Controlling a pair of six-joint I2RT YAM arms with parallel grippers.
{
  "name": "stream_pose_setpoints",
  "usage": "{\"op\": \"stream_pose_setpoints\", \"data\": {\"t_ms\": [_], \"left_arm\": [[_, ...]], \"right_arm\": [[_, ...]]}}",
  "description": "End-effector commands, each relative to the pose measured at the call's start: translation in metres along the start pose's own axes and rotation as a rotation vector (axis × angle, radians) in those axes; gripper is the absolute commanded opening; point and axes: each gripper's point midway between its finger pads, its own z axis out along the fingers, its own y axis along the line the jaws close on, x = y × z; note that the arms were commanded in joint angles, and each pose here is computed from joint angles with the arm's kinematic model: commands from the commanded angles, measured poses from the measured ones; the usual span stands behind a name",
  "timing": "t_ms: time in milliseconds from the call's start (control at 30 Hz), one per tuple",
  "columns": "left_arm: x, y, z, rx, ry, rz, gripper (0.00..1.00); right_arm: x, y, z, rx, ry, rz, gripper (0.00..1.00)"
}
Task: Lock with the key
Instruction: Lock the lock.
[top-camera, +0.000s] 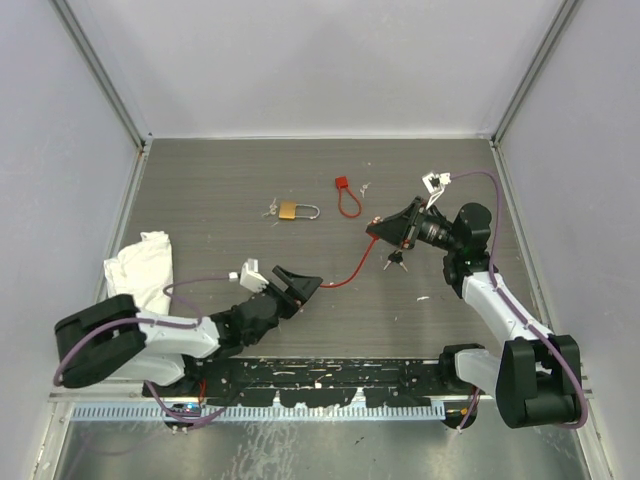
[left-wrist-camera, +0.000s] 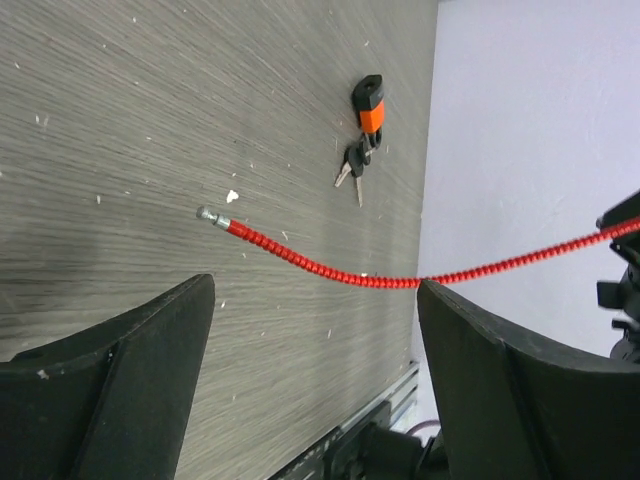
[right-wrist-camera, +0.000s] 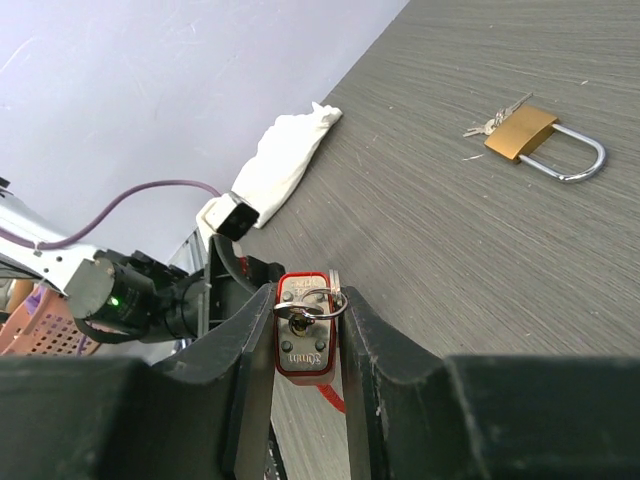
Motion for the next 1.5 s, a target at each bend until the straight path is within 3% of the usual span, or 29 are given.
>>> {"op": "stream_pose_setpoints", "data": {"t_ms": [0, 267, 500, 667, 1100, 1467], "left_arm": [[-0.005, -0.026, 0.014, 0.064, -0.093, -0.197, 0.81], [0.002, -0.017, 0.032, 0.079, -0.16, -0.343, 0.59], [0.001, -0.017, 0.046, 0.143, -0.216, -0.428, 0.49], [0.01, -0.008, 0.056, 0.162, -0.202, -0.497, 0.32], [0.004, -0.026, 0.047, 0.201, -0.198, -0.435, 0.39], [-0.001, -0.02, 0.044, 0.189, -0.214, -0.451, 0.31]], "right_arm": [[-0.02, 0.014, 0.0, -0.033, -0.065, -0.064, 0.01], [-0.018, 0.014, -0.001, -0.036, -0.065, -0.06, 0.01], [-0.017, 0.013, -0.001, -0.035, -0.063, -0.057, 0.01], [-0.016, 0.013, -0.001, -0.035, -0.062, -0.057, 0.01], [-0.016, 0.004, -0.001, 0.007, -0.06, -0.078, 0.01], [-0.015, 0.004, -0.001, 0.008, -0.054, -0.084, 0.01]]}}
